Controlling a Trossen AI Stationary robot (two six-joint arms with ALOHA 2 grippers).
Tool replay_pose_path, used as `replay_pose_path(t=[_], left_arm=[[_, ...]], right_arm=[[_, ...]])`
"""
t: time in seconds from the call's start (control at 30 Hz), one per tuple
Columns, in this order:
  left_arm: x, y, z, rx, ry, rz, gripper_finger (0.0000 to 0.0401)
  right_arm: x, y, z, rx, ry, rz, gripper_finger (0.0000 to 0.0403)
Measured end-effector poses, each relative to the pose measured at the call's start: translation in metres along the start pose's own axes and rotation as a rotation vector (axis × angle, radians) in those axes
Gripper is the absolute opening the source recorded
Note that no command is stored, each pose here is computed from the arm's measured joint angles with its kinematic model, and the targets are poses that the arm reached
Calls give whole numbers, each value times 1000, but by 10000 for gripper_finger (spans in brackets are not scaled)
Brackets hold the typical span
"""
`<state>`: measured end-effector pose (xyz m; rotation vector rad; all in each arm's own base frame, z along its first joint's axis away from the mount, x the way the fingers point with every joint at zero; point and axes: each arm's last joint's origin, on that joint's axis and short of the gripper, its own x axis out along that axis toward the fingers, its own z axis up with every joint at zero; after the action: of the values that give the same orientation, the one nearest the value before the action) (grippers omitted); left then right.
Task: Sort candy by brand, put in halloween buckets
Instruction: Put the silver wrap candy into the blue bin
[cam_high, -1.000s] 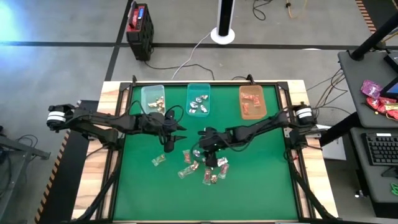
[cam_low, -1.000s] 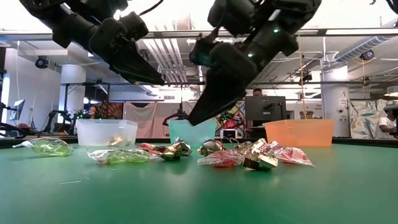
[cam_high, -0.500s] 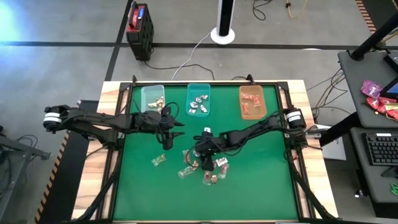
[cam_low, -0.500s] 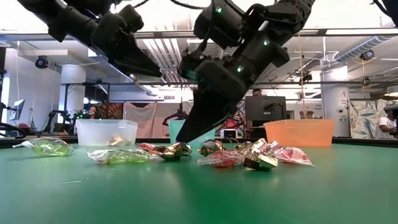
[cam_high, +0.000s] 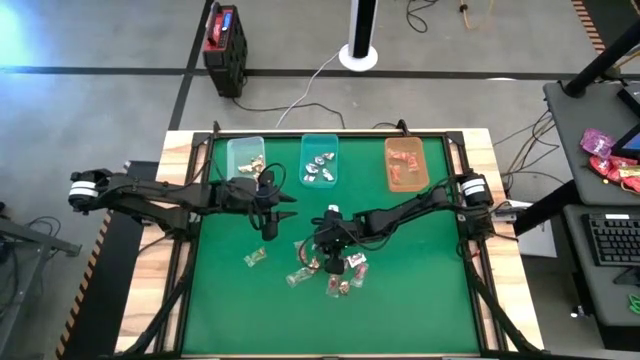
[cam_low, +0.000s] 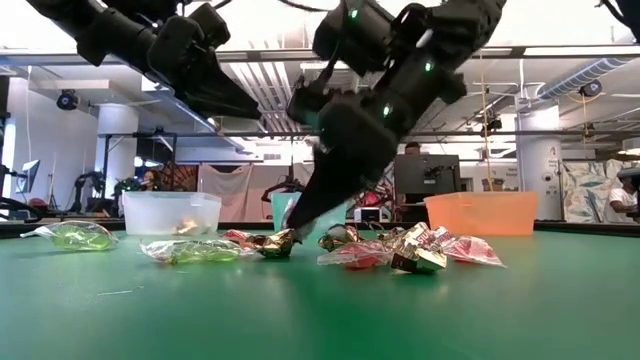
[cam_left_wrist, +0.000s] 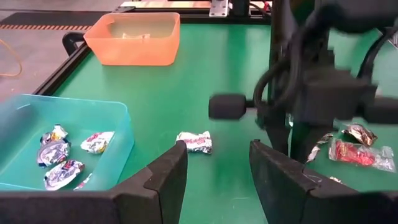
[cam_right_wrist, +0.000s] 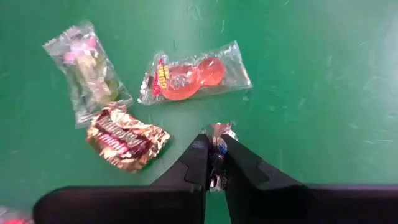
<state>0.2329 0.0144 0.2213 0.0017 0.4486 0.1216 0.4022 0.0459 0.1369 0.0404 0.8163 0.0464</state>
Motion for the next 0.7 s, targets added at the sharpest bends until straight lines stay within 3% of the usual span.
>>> replay_pose_path(t=[0.13,0.2,0.3,0.4,0.47,0.6,0.7], left_arm=[[0,0,-1,1,6,0,157],[-1,0,-1,1,12,0,157],[-3,0,0,1,5,0,157],[-8,1,3,15,-16,1,157],[-11,1,7,28,-31,2,157],[-18,1,17,51,-78,4,157],[-20,2,20,67,-90,6,157]], right_arm=[[-27,-10,12,-33,11,-27,28],[-46,-20,21,-50,5,-93,25],[-78,-42,33,-71,-9,-235,22],[-103,-75,42,-11,-62,-290,22],[-115,-101,44,81,-103,-199,21],[-131,-149,41,217,-215,158,20],[-132,-175,38,291,-280,206,20]])
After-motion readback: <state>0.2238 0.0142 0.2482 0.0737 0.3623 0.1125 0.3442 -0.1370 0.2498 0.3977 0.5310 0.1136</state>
